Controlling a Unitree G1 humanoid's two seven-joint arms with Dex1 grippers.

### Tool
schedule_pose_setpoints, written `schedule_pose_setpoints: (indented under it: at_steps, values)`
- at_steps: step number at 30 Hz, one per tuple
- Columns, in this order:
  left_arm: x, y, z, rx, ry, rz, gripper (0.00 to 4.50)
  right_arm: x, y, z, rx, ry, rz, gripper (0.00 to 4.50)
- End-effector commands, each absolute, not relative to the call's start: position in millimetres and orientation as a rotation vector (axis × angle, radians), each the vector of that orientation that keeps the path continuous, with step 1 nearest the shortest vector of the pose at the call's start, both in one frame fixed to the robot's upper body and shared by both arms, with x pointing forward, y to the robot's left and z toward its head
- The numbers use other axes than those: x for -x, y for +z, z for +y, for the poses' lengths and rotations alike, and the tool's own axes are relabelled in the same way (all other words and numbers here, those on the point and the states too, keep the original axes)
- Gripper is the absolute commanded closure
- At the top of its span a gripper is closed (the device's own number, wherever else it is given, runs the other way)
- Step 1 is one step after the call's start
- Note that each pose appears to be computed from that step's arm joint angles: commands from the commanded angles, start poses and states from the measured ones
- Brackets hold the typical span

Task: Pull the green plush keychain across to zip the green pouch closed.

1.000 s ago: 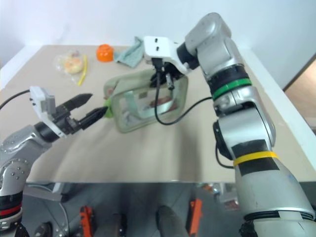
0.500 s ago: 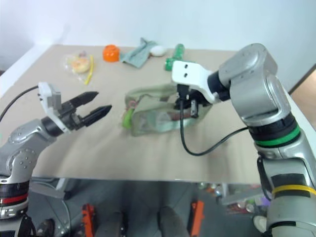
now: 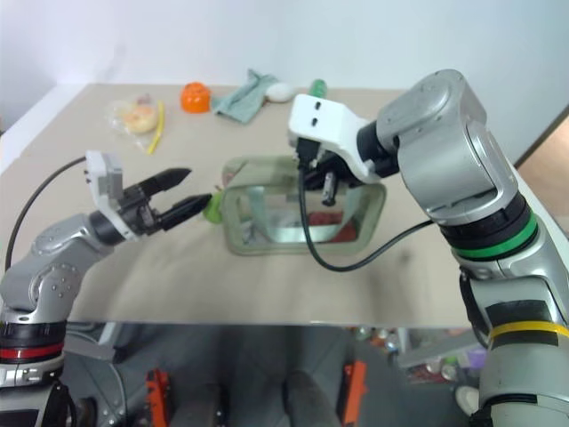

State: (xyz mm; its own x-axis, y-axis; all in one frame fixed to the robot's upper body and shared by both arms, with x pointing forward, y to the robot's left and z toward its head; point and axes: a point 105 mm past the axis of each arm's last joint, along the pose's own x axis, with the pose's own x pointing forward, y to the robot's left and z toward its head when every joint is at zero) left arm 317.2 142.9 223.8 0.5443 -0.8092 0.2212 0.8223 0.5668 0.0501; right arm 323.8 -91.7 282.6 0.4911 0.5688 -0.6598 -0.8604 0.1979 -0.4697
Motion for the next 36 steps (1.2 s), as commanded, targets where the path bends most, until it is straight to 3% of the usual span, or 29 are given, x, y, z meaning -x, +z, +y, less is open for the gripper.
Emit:
schedule_pose_setpoints:
  at_steps: [1,3,4,10,15,19,24,36]
  values:
    - [-305.7,239.6,136.1,0.025,-1.014,-0.3,0.0,-325.9,286.9,-88.8,0.893,0.995,0.339,4.45]
    - [-305.2,240.8,134.7,0.021,-1.019,-0.302,0.0,-329.1,285.7,-88.4,0.868,0.977,0.332,4.45]
    - [-304.8,241.1,133.9,0.017,-1.023,-0.303,0.0,-330.0,285.9,-87.7,0.855,0.971,0.324,3.82]
    - [-303.4,240.6,133.3,0.004,-1.026,-0.299,0.0,-321.2,308.0,-79.1,0.681,1.027,0.174,1.81]
    - [-300.0,240.9,131.2,-0.003,-1.033,-0.298,0.0,-315.2,340.6,-105.5,0.472,1.024,-0.025,0.05]
    - [-296.5,242.9,128.7,-0.011,-1.05,-0.297,0.0,-307.3,335.7,-150.9,0.413,0.979,-0.03,0.02]
    - [-293.6,251.0,123.7,-0.021,-1.079,-0.304,0.0,-307.3,302.8,-205.9,0.369,0.815,0.017,0.02]
    - [-297.6,261.8,124.9,0.02,-1.079,-0.289,0.0,-297.4,244.5,-225.4,0.341,0.724,0.015,0.02]
